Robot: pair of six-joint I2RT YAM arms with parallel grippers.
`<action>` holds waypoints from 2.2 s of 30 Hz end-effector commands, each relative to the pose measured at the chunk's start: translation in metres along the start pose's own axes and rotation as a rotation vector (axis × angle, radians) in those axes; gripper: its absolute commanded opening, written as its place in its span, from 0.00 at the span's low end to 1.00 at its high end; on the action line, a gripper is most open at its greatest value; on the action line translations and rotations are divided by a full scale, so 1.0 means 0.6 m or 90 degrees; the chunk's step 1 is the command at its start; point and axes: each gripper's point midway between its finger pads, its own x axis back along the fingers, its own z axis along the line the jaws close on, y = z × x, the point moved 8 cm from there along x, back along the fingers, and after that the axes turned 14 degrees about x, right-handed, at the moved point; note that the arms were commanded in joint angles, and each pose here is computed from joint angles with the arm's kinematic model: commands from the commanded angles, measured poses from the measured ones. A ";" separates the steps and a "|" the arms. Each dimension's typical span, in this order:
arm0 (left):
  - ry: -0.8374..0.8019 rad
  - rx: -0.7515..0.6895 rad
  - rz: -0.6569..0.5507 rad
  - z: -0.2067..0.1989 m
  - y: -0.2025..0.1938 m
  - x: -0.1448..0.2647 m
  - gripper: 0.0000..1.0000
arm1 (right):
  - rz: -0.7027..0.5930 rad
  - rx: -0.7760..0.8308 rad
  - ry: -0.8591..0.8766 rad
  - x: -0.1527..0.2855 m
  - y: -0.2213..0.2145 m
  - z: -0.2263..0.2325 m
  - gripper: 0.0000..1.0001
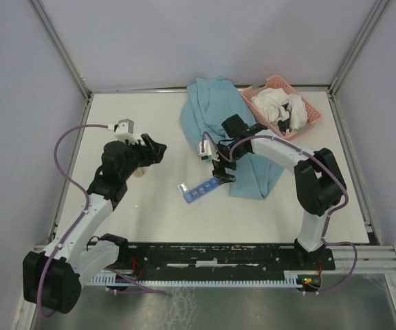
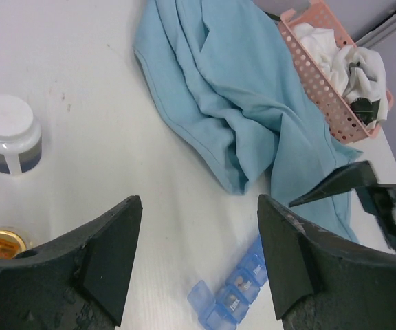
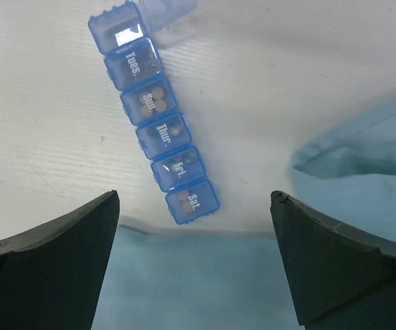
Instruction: Sort the pills into containers
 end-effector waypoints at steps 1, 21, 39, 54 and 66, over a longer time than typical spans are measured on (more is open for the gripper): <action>-0.028 -0.025 -0.020 -0.030 0.070 -0.014 0.75 | -0.058 0.007 -0.100 0.097 0.096 -0.014 0.99; 0.329 -0.193 0.121 0.083 0.055 -0.002 0.85 | -0.239 -0.146 -0.195 0.157 0.154 0.059 0.96; 0.372 -0.258 0.240 0.111 0.107 -0.117 0.84 | -0.221 -0.172 -0.168 0.131 0.130 0.056 0.95; 0.401 -0.245 0.289 0.154 0.107 -0.198 0.76 | -0.220 -0.176 -0.157 0.126 0.126 0.056 0.95; 0.400 -0.222 0.312 0.171 0.100 -0.216 0.62 | -0.217 -0.179 -0.157 0.123 0.123 0.055 0.95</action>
